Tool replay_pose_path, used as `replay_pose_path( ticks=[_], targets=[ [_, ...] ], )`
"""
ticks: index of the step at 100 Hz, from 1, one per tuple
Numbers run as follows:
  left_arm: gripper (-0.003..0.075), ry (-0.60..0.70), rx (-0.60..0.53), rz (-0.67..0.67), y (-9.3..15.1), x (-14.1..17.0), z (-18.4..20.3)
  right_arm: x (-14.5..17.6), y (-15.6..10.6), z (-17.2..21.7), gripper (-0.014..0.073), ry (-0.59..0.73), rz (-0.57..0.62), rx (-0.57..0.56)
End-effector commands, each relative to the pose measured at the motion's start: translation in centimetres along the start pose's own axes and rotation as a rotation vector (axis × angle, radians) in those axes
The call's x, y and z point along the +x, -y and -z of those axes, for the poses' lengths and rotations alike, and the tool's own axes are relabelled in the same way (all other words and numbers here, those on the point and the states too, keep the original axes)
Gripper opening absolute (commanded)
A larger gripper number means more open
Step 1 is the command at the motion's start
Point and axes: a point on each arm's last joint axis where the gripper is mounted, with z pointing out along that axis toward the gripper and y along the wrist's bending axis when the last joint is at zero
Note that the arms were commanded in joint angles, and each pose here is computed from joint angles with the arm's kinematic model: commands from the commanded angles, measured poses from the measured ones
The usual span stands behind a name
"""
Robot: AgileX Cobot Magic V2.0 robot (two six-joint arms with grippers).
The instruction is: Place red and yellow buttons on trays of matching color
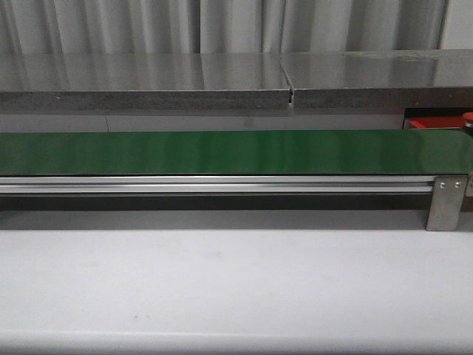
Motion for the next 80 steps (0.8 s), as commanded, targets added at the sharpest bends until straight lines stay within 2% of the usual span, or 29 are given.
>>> replay_pose_path(
  ticks=[1, 41, 46, 80],
  targets=[
    [-0.0020, 0.148, -0.006, 0.011, -0.1, -0.8, 0.5, -1.5, -0.1, 0.3, -0.0117, 0.113, 0.017, -0.004],
    [-0.0020, 0.229, -0.003, 0.020, -0.6, 5.8, 1.0, -1.5, -0.1, 0.3, -0.0117, 0.113, 0.017, -0.004],
    [-0.0020, 0.179, -0.005, 0.021, -0.6, 6.0, 0.9, -1.5, -0.1, 0.3, -0.0117, 0.112, 0.017, -0.003],
    [-0.0020, 0.203, -0.003, 0.002, -0.6, 5.9, 0.9, -1.4, -0.1, 0.3, -0.0117, 0.104, 0.017, -0.003]
  ],
)
